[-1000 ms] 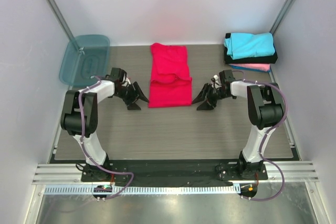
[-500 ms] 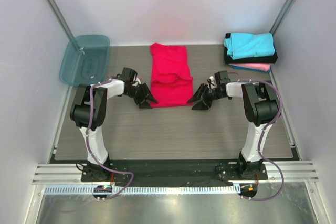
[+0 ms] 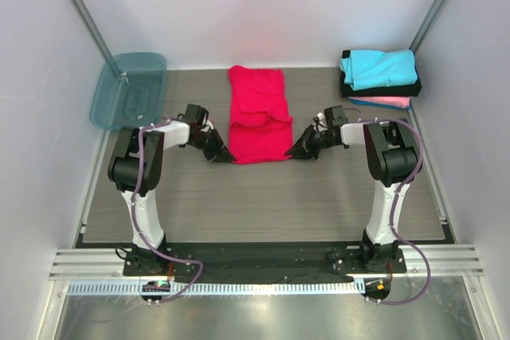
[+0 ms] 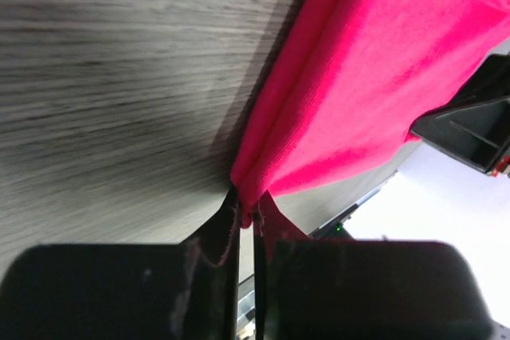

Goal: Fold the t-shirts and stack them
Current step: Fold the tshirt

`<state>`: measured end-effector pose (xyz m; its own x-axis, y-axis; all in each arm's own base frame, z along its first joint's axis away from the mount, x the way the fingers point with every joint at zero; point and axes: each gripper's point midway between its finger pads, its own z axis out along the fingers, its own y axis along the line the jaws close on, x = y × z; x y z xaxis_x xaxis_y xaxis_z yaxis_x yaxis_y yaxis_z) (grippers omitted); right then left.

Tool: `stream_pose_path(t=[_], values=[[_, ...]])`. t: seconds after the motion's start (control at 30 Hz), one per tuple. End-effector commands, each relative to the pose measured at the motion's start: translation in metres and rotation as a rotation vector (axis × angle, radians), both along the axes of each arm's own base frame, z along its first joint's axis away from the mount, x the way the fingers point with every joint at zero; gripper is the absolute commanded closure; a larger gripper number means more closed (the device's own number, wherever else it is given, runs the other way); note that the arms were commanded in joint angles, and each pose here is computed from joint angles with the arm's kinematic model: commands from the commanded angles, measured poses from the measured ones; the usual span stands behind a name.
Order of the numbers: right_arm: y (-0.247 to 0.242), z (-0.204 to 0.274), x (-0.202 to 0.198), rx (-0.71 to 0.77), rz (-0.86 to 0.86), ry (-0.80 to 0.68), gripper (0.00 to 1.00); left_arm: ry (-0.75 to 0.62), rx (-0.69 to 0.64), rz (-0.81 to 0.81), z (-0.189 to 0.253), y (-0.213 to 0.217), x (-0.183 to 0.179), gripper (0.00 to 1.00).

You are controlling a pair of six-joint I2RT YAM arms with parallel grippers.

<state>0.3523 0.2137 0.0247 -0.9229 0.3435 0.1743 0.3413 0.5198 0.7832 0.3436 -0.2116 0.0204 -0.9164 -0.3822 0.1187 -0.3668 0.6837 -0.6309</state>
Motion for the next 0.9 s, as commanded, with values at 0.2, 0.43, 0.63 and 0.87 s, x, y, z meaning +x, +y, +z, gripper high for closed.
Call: stream_pose_path(t=[0.2, 0.43, 0.63, 0.87], values=[[0.001, 0.043, -0.001, 0.03, 0.051, -0.098, 0.99, -0.12, -0.01, -0.056, 0.045, 0.002, 0.001, 0.99], [-0.01, 0.085, -0.025, 0.031, 0.09, -0.179, 0.99, -0.245, -0.02, -0.11, 0.104, 0.004, -0.014, 1.0], [-0.011, 0.111, -0.031, 0.032, 0.092, -0.257, 0.99, -0.291, -0.01, -0.129, 0.116, 0.003, -0.033, 1.0], [-0.011, 0.133, -0.037, 0.023, 0.108, -0.334, 0.99, -0.335, 0.02, -0.162, 0.124, 0.006, -0.057, 1.0]])
